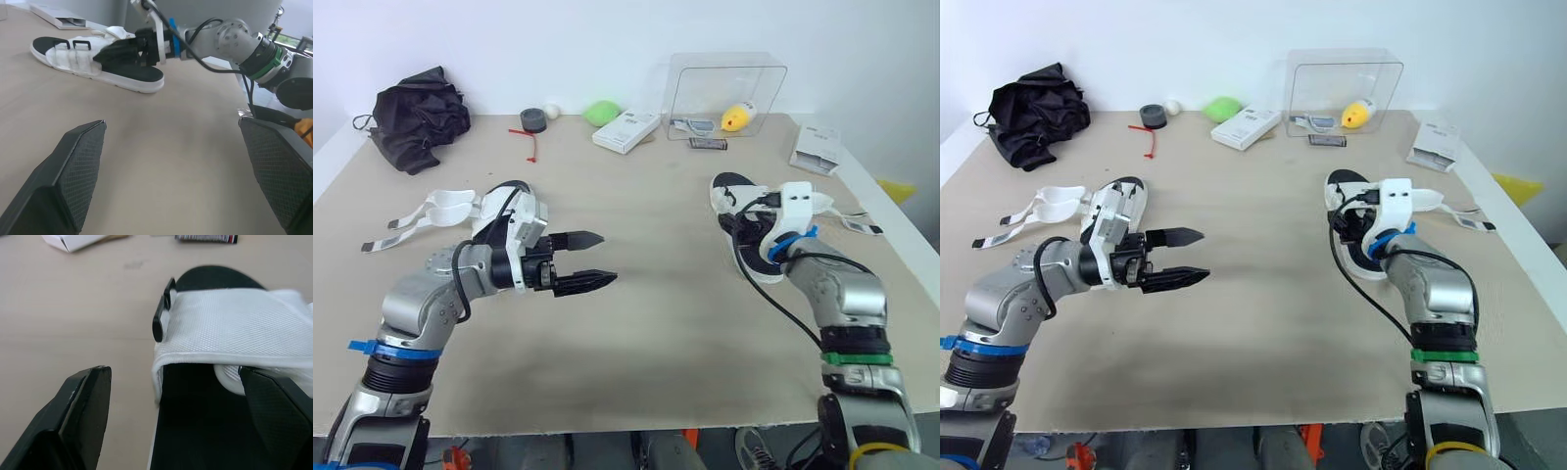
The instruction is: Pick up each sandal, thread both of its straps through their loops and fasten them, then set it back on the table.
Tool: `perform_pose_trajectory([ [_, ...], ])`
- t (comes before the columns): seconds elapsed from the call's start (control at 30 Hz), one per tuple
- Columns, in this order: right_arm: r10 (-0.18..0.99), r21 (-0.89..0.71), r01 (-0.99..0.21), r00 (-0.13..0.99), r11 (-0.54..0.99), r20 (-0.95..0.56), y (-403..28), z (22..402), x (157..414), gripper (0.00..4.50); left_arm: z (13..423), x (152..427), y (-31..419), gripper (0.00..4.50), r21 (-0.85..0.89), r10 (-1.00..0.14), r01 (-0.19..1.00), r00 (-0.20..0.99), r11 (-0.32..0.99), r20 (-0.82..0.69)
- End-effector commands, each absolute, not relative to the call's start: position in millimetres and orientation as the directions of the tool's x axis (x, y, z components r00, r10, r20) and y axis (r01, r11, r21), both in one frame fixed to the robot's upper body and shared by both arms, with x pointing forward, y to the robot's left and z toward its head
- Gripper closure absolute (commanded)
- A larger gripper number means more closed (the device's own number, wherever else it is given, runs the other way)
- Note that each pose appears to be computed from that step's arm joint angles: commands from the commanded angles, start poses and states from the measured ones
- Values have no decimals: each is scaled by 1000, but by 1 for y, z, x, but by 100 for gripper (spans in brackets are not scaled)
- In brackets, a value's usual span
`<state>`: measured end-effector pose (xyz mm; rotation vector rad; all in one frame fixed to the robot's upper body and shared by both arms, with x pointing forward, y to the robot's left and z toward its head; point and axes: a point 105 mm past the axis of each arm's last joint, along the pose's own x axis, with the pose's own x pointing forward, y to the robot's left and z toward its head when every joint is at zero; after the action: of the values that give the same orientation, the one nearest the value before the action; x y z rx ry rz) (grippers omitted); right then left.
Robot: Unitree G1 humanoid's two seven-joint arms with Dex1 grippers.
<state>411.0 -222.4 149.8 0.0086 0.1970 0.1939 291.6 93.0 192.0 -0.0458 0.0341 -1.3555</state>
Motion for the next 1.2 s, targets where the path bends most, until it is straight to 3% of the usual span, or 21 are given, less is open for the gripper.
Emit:
perform_pose_trajectory([
  [0.03, 196, -15, -201, 967, 979, -162, -217, 160, 425, 3, 198, 291, 89, 0, -7, -977, 977, 211, 211, 14],
  [0.43, 107, -120, -126, 982, 985, -152, -210, 157, 458, 3, 200, 290, 86, 0, -21, -972, 973, 229, 229, 49],
  [0.53, 87, -139, -110, 983, 984, -160, -214, 145, 458, 80, 200, 289, 85, 0, -23, -971, 972, 233, 232, 52],
  [0.63, 72, -122, -92, 985, 988, -158, -219, 140, 457, 230, 201, 288, 86, 0, -28, -970, 971, 239, 237, 55],
  [0.67, 72, -119, -91, 985, 989, -157, -220, 140, 457, 256, 201, 288, 86, 0, -29, -969, 971, 241, 239, 57],
  [0.7, 74, -119, -93, 985, 989, -157, -220, 139, 457, 325, 201, 288, 86, 0, -31, -968, 970, 242, 241, 59],
  [0.77, 85, -114, -104, 984, 988, -156, -219, 138, 456, 416, 204, 289, 87, 0, -35, -967, 969, 245, 243, 64],
  [0.8, 96, -115, -114, 983, 987, -154, -218, 138, 456, 446, 205, 289, 88, 0, -37, -967, 969, 245, 243, 67],
  [0.83, 109, -114, -127, 982, 985, -151, -217, 138, 455, 446, 206, 288, 89, 0, -41, -968, 970, 242, 240, 68],
  [0.93, 198, -74, -208, 972, 975, -126, -206, 144, 452, 446, 206, 285, 91, 0, -47, -974, 975, 219, 216, 54],
  [1.0, 329, -66, -336, 940, 940, -93, -190, 153, 444, 446, 206, 285, 95, 0, -36, -975, 975, 221, 220, 32],
  [1.13, 728, -79, -733, 680, 676, -85, -143, 170, 389, 446, 213, 293, 111, 0, 18, -962, 962, 271, 271, 29],
  [1.2, 835, -57, -843, 538, 535, -115, -131, 173, 362, 446, 218, 296, 115, 0, 46, -960, 959, 277, 278, 39],
])
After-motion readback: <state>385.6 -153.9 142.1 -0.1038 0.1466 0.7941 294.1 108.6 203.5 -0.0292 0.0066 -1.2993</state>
